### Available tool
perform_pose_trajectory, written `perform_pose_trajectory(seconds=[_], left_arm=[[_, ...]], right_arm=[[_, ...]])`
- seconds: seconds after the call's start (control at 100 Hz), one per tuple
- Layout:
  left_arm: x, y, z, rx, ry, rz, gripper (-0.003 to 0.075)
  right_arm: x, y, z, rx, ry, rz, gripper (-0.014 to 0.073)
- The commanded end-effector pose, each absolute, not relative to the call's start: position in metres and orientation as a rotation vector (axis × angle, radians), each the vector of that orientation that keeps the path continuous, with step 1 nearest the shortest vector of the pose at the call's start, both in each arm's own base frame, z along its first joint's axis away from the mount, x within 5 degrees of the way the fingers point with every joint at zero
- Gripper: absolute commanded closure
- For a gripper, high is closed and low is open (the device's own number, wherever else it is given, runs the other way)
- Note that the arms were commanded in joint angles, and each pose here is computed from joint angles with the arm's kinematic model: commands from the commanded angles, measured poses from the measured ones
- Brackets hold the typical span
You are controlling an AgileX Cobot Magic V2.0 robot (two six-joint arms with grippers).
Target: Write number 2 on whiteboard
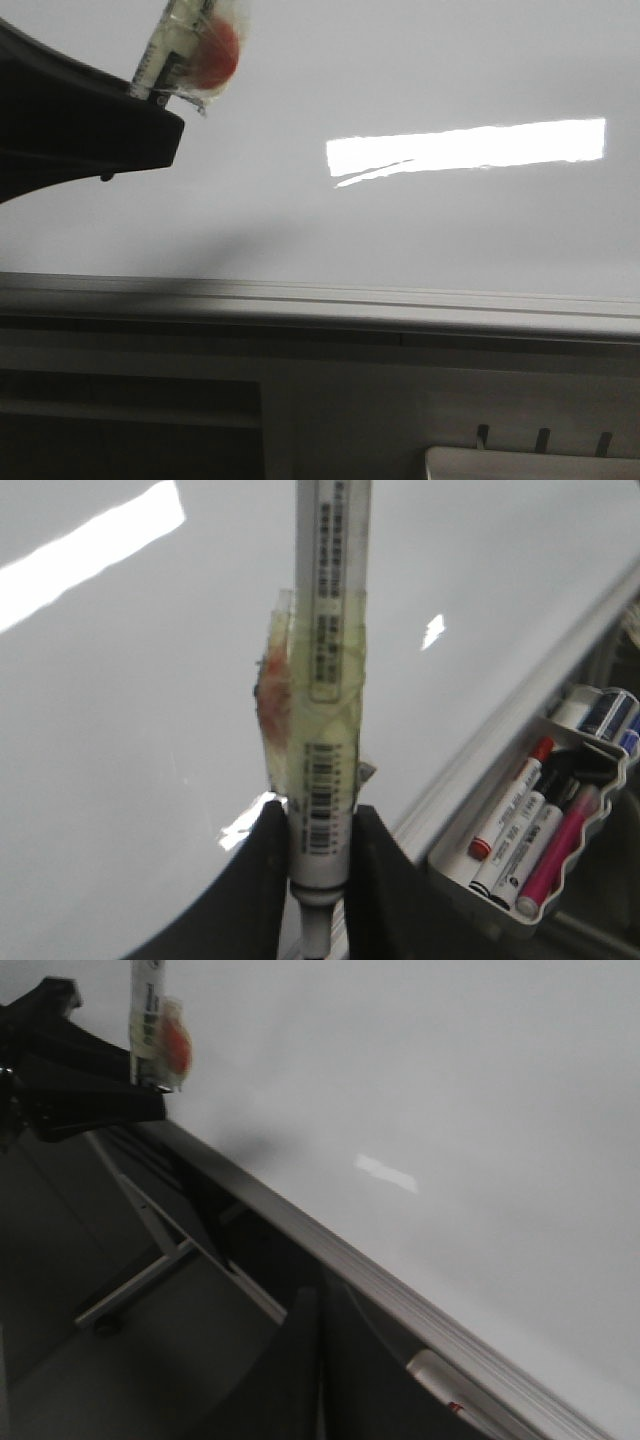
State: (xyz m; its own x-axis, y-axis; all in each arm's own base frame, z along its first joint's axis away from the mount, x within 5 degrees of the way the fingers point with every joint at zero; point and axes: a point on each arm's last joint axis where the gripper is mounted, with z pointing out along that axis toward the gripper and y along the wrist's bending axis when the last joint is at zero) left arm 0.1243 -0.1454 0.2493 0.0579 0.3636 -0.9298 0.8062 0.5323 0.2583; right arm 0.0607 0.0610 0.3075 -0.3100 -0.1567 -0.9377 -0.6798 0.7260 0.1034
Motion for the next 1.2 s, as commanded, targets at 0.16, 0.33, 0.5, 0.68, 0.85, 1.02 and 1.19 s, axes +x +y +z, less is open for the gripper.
perform_pose_trajectory(seconds=[0.16,0.33,0.5,0.68,0.85,1.02,1.19], left_arm=[[0.111,-0.143,0.267,1.232,1.320,-0.327,0.0741],[0.109,-0.144,0.264,1.331,1.241,-0.263,0.0741],[0.108,-0.144,0.264,1.347,1.224,-0.254,0.0741],[0.108,-0.144,0.264,1.347,1.224,-0.254,0.0741],[0.108,-0.144,0.264,1.347,1.224,-0.254,0.0741],[0.108,-0.144,0.264,1.347,1.225,-0.253,0.0741],[0.108,-0.144,0.264,1.348,1.226,-0.252,0.0741]], right_arm=[[0.088,0.088,0.343,-0.893,1.742,0.677,0.0291],[0.113,0.106,0.352,-0.917,1.749,0.793,0.0145],[0.129,0.128,0.355,-1.020,1.724,0.859,0.0186],[0.138,0.154,0.353,-1.134,1.667,0.842,0.0186],[0.141,0.179,0.350,-1.201,1.613,0.797,0.0186],[0.142,0.195,0.338,-1.277,1.613,0.766,0.0187],[0.145,0.196,0.336,-1.281,1.612,0.727,0.0248]])
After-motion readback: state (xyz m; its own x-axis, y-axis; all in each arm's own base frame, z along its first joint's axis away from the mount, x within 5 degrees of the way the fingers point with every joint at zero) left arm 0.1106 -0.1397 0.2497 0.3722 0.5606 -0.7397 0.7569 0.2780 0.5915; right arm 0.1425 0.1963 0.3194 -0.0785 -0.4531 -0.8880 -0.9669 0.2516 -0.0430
